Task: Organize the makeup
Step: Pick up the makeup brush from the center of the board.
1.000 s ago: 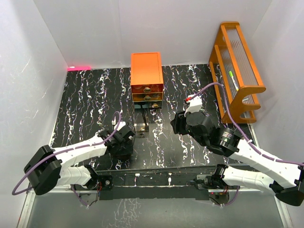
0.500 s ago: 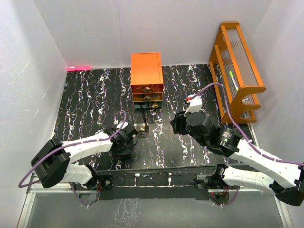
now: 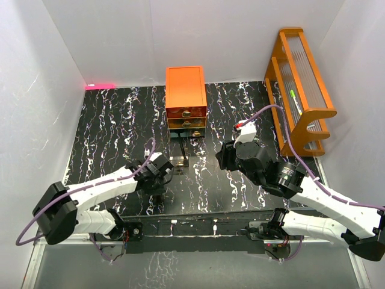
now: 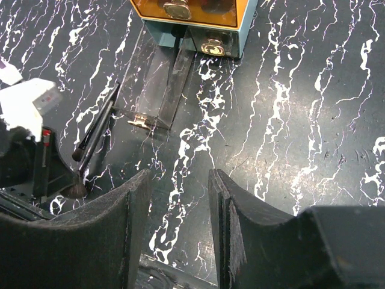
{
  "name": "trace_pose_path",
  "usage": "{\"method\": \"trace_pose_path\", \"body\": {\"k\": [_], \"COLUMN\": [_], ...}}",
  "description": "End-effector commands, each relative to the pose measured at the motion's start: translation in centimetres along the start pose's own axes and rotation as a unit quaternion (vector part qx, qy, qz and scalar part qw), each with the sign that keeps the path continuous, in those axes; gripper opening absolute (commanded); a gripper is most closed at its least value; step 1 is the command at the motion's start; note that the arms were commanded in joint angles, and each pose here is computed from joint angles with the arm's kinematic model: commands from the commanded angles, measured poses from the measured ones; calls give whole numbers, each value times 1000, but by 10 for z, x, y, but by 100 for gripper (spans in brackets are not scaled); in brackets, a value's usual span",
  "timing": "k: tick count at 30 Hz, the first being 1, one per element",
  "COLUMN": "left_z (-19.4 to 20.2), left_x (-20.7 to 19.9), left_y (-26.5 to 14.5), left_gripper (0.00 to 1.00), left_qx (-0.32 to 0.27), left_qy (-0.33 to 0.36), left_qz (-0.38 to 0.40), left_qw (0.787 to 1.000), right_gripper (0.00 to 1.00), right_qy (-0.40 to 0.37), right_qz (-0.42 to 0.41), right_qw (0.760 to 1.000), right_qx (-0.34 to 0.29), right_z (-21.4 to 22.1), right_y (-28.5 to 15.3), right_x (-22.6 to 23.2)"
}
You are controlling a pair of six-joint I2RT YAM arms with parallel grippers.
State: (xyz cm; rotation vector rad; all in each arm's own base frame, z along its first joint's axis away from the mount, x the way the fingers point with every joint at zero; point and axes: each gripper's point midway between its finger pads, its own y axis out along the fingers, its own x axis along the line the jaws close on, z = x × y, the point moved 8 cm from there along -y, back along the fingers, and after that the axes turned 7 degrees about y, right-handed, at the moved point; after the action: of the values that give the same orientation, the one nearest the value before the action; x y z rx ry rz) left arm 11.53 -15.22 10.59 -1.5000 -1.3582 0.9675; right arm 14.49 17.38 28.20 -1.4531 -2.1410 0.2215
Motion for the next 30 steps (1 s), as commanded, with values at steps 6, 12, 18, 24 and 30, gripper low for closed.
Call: {"method": "trace_pose_path", "body": {"k": [6,12,18,24,30], "left_z": [-27,-38,-52,-69,-91], "left_x": [-11,-16,-24,-47,-59], "left_y": [-61,-84,-100,-103,-108], "left_gripper": [0,0,0,0,0], "left_qx": [-46,-55,-74,-62,-43], "left_qy": [5,9,19,45,50], "left_qz": [65,84,104,144,184], "left_qw": [997,995,992,987,981], "right_gripper": [45,45,45,45,45], "right_qy": [19,22,24,26,29], "right_qz": [-7,-7,-3,1,8], "right_qw": [999,999,999,999,998], "right_qx": [-24,-25,-32,-37,-46], "right_z": [-6,-6,-7,-8,-10], "right_y": [3,1,-2,-6,-11], "right_x": [4,3,0,-3,-8]}}
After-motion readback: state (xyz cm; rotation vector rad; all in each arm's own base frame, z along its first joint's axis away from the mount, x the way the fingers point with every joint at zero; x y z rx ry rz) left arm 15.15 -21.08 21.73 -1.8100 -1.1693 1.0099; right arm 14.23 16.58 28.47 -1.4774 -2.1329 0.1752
